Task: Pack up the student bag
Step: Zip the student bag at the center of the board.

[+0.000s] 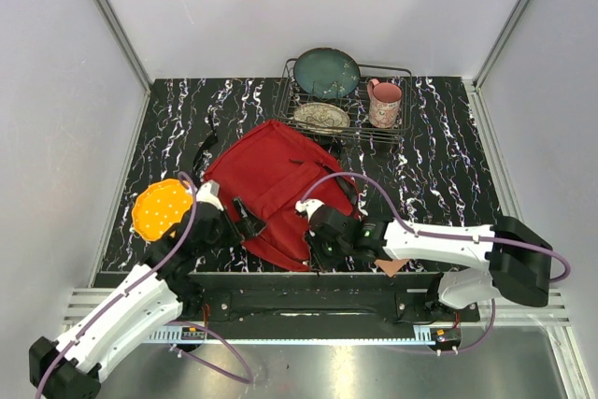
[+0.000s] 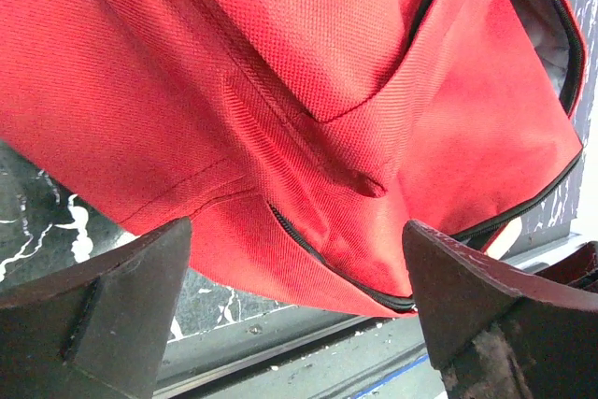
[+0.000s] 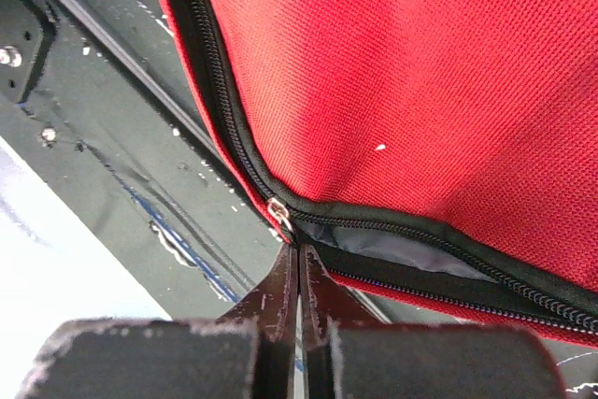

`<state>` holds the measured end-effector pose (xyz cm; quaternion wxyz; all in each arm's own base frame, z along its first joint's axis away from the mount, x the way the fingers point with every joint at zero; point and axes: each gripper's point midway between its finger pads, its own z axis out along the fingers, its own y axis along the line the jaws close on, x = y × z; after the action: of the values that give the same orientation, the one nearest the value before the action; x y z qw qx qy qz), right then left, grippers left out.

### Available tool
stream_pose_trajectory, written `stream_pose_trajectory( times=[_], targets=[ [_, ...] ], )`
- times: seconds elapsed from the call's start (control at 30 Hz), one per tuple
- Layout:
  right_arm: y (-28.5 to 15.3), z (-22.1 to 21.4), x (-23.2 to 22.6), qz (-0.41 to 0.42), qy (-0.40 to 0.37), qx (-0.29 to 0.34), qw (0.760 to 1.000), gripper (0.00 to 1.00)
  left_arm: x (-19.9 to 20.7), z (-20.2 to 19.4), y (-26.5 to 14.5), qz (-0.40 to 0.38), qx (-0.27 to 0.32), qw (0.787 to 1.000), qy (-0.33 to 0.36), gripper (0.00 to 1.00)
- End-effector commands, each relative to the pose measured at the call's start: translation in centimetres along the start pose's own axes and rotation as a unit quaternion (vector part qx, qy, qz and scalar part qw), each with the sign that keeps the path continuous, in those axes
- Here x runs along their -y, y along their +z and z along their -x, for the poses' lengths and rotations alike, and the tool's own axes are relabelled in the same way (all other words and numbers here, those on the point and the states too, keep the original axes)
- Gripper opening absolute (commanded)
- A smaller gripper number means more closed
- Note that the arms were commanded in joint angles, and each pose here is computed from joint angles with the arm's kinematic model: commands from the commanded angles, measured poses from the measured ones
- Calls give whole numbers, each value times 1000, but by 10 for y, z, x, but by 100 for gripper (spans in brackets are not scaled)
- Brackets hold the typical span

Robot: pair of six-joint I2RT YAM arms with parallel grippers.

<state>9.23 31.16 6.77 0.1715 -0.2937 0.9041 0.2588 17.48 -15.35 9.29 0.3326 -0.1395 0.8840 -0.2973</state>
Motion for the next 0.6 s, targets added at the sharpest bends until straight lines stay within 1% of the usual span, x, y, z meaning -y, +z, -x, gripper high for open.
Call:
stream_pose_trajectory(
  times=[0.0,0.07,0.13,0.27,0.33,0.37,0.4,0.47,0.5,0.53,0.57],
  targets=[
    [-20,15,-24,51,-4,28,998,0,15,27,-25,-12,52,999,-1,99],
    [-26,17,-33,75,0,33,997,0,21,29,-33,-28,55,998,-11,99],
    [-30,19,-39,90,2,36,995,0,25,25,-34,-39,46,998,-19,99],
    [-35,21,-49,114,5,36,993,0,26,0,-23,-55,-6,998,-41,99],
    [-35,20,-54,125,4,28,992,0,36,-14,-20,-81,-28,996,-40,99],
    [-34,19,-55,127,5,24,992,0,40,-19,-15,-89,-32,994,-51,99],
    [-33,18,-56,128,5,22,992,0,49,-30,-17,-103,-50,993,-40,99],
    [-31,19,-54,124,8,23,992,0,52,-39,-11,-91,-56,993,-46,99],
    [-30,20,-53,121,8,26,992,0,61,-53,-14,-101,-77,991,-34,99],
    [-30,20,-53,122,9,26,992,0,61,-62,-9,-91,-92,991,-31,99],
    [-29,22,-55,124,10,28,992,0,65,-64,-7,-85,-88,992,-43,99]
  ],
)
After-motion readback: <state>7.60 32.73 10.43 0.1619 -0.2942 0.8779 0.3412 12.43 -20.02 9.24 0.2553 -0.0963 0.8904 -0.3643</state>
